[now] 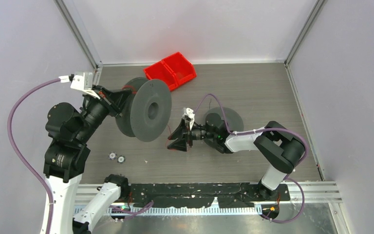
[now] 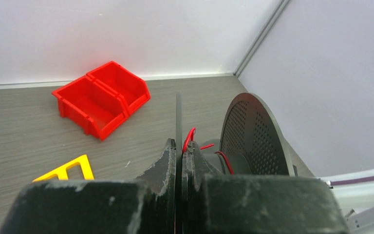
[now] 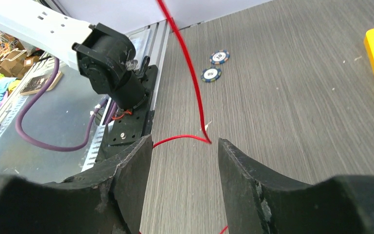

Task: Wrap the cables
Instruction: Wrap the cable around the cable reel.

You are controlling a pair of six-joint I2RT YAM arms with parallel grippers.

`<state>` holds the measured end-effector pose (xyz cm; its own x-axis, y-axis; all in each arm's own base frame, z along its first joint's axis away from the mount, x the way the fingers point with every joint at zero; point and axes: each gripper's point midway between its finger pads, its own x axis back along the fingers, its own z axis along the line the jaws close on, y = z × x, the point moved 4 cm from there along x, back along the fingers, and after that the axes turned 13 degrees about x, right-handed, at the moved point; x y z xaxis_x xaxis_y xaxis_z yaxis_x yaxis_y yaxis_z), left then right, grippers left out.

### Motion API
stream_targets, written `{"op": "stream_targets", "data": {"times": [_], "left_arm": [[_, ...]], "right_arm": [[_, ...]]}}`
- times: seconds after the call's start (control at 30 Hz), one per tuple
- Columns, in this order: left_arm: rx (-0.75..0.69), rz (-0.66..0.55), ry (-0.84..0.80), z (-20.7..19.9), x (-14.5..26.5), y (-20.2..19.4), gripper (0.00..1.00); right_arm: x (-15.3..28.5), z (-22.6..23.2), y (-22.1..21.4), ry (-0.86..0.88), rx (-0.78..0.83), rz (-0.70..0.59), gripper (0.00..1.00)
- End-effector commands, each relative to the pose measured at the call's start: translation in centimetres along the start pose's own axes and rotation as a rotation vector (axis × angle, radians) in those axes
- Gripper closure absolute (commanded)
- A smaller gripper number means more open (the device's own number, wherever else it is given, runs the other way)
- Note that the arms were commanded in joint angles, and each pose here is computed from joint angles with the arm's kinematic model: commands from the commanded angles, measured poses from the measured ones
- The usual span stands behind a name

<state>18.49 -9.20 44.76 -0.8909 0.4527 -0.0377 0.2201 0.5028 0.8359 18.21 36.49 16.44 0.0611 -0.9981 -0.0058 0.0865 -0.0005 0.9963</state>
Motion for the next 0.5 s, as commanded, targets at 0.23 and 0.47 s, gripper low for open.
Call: {"op": "stream_targets", "data": {"times": [0.23,0.47], "left_arm": [[-0.027,-0.158,-0.029,-1.7,1.2,3.6,1.00],[-0.020,-0.165,-0.032,-1.7,1.2,3.6,1.00]], "right_arm": [[0.5,0.7,-1.1,0.035,-0.014,0.005,0.34],[0.4,1.0,-2.2,0.056,-0.043,0.028,0.33]]}}
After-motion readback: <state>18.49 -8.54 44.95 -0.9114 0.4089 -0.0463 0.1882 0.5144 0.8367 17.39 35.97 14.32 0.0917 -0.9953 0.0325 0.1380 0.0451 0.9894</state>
